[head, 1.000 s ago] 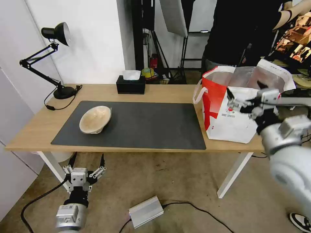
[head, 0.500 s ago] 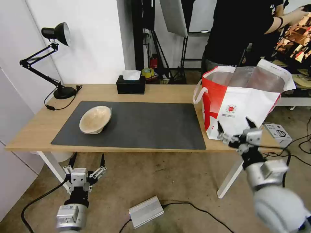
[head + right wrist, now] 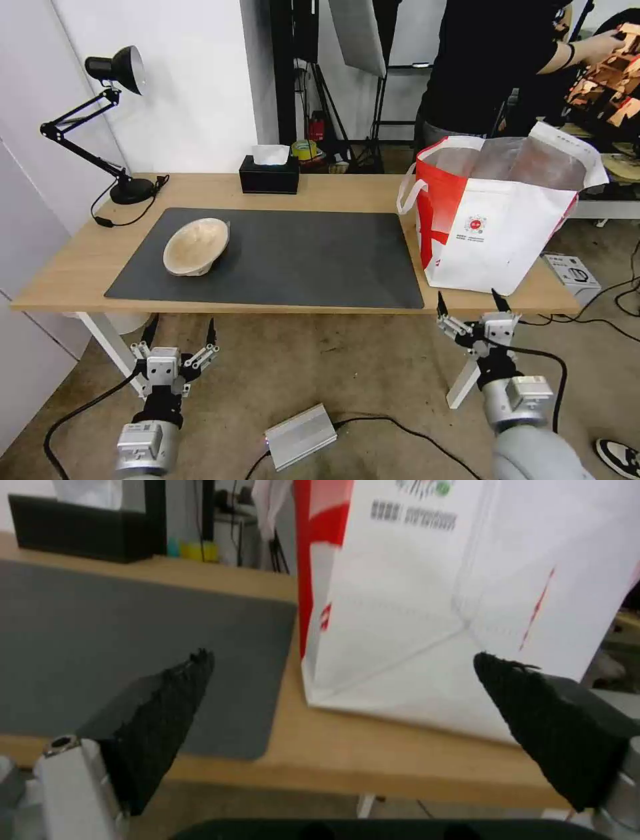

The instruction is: Pick up the trash from the table and place it into the takeout bag.

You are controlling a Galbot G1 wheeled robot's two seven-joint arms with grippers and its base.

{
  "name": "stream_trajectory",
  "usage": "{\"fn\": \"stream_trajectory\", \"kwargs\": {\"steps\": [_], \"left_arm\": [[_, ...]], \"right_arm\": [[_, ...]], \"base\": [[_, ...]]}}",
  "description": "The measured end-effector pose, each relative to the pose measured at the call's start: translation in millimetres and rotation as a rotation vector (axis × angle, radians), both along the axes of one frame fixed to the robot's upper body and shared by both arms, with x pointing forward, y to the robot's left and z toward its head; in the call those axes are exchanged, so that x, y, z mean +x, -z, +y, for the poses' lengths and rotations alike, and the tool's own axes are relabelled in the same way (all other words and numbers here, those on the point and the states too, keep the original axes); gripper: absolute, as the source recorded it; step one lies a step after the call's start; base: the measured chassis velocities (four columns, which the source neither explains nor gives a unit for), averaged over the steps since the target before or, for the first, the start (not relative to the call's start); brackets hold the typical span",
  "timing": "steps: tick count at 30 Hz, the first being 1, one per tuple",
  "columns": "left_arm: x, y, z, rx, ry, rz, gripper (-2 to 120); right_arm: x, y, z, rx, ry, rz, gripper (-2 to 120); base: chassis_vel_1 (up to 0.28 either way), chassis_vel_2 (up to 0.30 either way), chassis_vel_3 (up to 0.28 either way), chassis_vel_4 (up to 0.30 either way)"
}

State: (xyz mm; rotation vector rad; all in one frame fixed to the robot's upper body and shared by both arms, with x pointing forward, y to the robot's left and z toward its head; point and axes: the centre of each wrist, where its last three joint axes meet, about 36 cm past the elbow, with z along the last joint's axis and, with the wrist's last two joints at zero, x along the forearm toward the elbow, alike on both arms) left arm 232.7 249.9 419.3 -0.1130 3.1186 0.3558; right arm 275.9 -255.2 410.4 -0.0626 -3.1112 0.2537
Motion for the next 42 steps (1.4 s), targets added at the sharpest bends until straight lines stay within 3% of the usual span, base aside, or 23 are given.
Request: {"fn": "stream_trajectory", "kwargs": {"steps": [13, 42], "left_arm": [[0.3, 0.9, 0.2, 0.0, -0.001, 0.002, 100], [-0.2, -4.6, 1.5, 0.008, -0.001, -0.008, 100]], "right_arm": [[-7.8, 22.5, 8.4, -0.003, -0.016, 0.036, 100], [-11.2, 31.2, 6.3, 0.005, 0.027, 0.036, 100]], "base": [[0.0, 0.0, 0.0, 0.0], [0.0, 0.0, 0.0, 0.0]]}}
